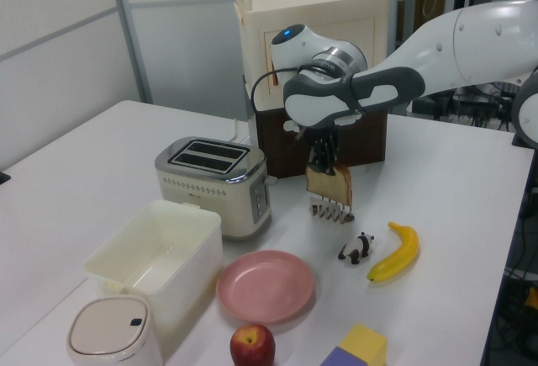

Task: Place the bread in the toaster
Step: 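Lift the bread slice up out of the metal rack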

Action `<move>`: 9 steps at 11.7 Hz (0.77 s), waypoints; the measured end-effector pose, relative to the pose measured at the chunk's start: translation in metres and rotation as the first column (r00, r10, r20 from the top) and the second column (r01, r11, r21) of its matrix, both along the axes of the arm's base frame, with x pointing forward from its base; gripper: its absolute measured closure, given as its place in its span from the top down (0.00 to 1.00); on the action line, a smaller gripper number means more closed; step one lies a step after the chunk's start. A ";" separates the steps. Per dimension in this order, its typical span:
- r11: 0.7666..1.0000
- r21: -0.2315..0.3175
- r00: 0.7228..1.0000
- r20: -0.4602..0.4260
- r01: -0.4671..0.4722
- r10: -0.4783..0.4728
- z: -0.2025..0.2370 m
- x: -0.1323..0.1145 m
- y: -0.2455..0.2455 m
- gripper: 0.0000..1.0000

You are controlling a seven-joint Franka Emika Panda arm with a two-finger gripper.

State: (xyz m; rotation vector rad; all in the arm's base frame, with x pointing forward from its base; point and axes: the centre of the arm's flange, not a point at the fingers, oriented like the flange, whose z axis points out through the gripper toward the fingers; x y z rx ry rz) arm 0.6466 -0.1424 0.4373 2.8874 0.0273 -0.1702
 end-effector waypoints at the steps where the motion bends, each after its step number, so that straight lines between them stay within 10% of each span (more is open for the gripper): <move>1: 1.000 -0.001 1.000 0.012 -0.005 0.005 0.007 0.001 0.003 0.13; 9: 0.994 -0.032 0.956 0.271 -0.108 0.113 0.140 0.017 0.069 0.13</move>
